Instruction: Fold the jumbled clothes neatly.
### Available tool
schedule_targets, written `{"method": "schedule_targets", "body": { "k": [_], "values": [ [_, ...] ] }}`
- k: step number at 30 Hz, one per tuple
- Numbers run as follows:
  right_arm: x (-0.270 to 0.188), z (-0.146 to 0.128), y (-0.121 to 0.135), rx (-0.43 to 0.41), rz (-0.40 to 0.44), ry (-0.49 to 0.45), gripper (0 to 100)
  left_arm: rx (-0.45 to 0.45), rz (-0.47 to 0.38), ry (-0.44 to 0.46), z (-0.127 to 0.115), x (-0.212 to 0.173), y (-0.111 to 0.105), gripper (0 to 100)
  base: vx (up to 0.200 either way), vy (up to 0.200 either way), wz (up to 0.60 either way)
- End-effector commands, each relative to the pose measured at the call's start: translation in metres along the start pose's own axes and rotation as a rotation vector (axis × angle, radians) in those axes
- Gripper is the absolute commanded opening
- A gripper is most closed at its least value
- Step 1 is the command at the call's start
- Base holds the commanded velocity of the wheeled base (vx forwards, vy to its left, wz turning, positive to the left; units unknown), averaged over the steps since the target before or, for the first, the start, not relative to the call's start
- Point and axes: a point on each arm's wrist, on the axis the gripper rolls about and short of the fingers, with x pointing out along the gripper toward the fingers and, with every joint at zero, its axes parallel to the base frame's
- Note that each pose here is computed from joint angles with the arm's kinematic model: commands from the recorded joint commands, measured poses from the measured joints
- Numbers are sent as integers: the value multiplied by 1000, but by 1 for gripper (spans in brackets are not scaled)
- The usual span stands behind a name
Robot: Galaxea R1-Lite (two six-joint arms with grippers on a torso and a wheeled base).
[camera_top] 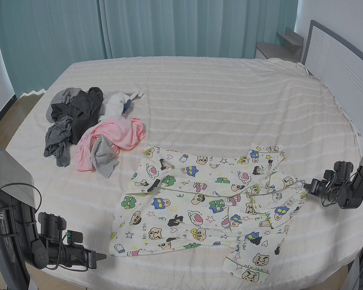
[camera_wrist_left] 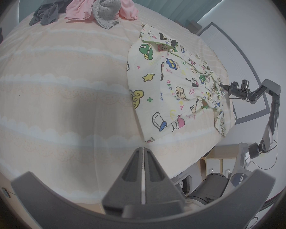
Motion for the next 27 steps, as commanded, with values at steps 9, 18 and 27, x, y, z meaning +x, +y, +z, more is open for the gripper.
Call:
{"method": "schedule_targets", "body": {
  "k": [9,18,27],
  "values": [
    [-31,0,6,3,0,-30,100,-46,-76,-250,30,-16,-3,0,0,0,0],
    [-83,-11,27,-39,38,-139,100,-45,-62,-476,122,18,-33,0,0,0,0],
    [-108,-31,51,-69,95,-140,100,-163,-53,-438,213,16,-60,0,0,0,0]
  ]
}}
